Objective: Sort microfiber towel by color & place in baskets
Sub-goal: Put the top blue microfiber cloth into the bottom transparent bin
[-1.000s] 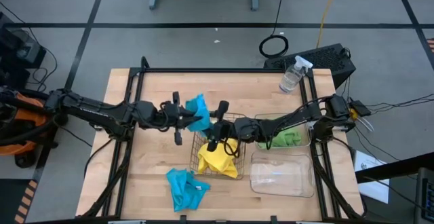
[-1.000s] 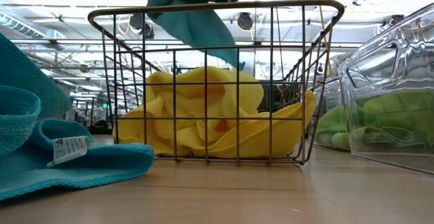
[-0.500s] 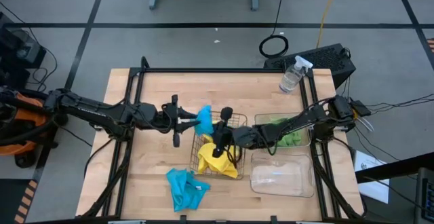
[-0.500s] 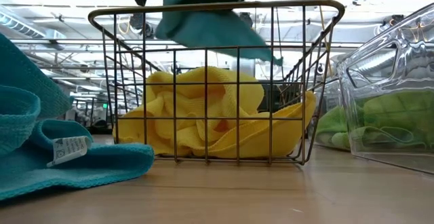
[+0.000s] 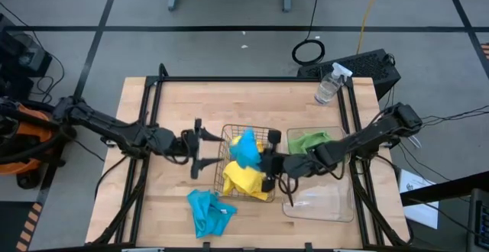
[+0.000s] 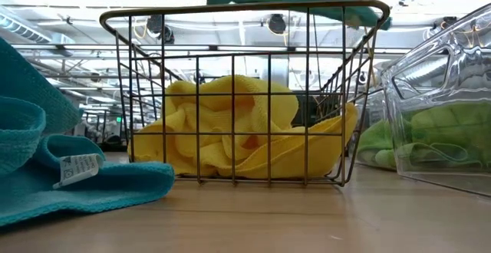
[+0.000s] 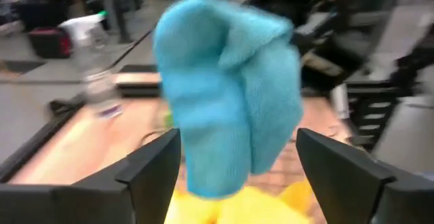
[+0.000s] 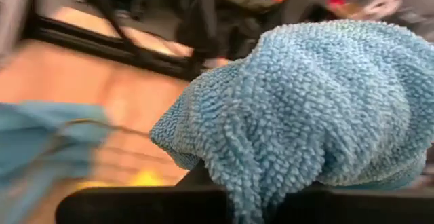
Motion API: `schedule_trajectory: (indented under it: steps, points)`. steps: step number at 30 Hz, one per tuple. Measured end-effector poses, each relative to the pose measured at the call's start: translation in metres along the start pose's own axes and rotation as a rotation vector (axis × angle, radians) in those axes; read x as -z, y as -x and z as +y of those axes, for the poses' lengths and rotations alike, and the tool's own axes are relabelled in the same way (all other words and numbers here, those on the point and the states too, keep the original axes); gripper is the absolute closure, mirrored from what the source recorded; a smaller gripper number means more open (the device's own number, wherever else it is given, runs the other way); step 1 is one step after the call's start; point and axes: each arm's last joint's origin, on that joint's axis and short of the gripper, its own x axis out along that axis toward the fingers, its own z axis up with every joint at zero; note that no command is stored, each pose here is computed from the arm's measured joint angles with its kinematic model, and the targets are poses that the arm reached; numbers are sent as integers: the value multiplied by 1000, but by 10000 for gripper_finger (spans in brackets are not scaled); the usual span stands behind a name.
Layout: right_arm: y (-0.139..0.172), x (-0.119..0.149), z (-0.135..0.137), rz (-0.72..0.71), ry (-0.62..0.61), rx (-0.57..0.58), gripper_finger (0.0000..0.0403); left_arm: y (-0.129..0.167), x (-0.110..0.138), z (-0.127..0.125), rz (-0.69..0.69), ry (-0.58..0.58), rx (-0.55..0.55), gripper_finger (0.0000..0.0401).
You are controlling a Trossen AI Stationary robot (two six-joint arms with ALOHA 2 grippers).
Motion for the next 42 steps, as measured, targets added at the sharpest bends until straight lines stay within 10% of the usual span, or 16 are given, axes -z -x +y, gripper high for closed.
schedule_trajectory:
  steps: [7, 31, 37, 42]
  points:
    - [14, -4, 25, -35, -95, -128, 395, -23, 8, -40, -99, 14, 240, 99]
    - [14, 1, 51, -52, -99, -125, 394, -70, 38, -49, -186, -42, 127, 106]
    - [13, 1, 50, -63, -83, -110, 391, -75, 41, -44, -173, -48, 161, 181]
    - [13, 2, 51, -50, -121, -123, 354, -75, 42, -46, -167, -79, 224, 331]
